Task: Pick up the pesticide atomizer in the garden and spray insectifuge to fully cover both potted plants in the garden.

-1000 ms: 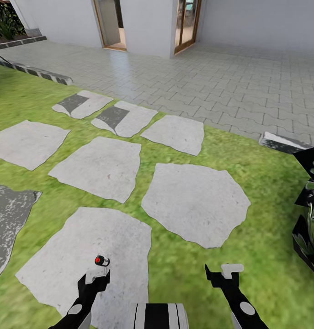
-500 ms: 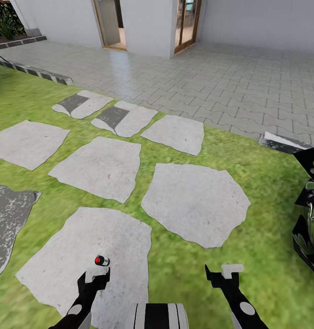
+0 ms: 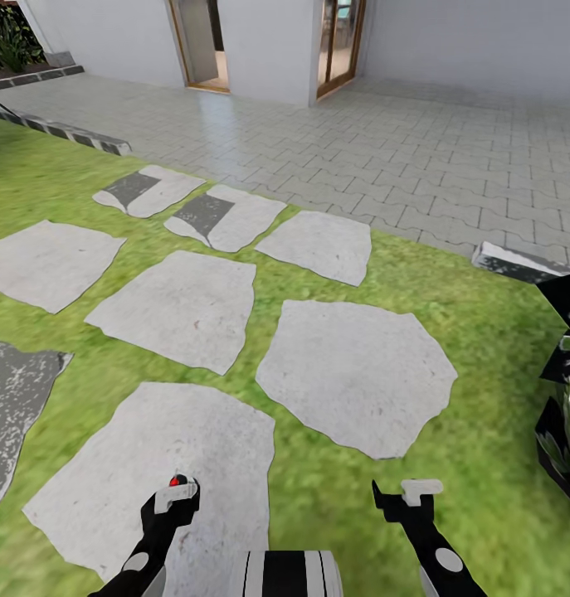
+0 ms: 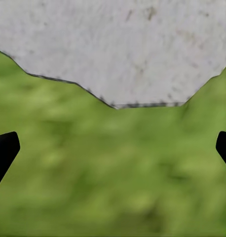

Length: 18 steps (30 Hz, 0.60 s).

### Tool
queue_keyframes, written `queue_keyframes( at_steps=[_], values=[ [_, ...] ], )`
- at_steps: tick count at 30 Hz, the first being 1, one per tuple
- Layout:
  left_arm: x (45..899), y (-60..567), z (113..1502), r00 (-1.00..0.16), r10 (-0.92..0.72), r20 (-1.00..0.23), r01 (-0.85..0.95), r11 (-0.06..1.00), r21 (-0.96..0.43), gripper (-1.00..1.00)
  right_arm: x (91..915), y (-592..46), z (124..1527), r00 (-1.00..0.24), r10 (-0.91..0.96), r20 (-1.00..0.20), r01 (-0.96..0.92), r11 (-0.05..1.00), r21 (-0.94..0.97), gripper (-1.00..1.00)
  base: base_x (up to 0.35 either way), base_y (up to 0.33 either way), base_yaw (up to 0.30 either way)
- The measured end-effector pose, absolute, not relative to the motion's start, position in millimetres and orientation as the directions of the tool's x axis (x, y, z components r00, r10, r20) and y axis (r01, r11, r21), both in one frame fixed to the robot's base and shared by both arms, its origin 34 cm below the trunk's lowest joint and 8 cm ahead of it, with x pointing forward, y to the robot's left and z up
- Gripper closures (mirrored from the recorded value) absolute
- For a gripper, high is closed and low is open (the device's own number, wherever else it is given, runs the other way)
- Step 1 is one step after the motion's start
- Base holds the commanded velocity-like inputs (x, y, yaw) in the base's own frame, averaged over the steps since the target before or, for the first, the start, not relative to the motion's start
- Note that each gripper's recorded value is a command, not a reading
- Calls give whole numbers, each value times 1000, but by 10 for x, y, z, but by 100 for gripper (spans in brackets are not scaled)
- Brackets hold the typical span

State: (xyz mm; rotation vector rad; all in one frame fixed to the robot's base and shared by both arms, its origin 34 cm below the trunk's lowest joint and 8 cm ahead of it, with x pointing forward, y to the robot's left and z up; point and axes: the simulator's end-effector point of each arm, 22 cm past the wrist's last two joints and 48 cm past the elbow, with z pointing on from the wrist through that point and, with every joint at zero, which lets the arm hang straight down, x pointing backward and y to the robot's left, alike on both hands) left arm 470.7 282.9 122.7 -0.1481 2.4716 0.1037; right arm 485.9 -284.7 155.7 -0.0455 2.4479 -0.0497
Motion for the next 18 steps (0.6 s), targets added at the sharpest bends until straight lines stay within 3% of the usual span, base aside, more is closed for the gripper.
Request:
queue_keyframes(
  at_steps=[18],
  values=[
    [4720,2839,1236,-777,-85,-623,-138,990,37,-100,4859,-2846,1557,-769,-46,-638,-20,999,-48,-100,4,0,0]
  ],
)
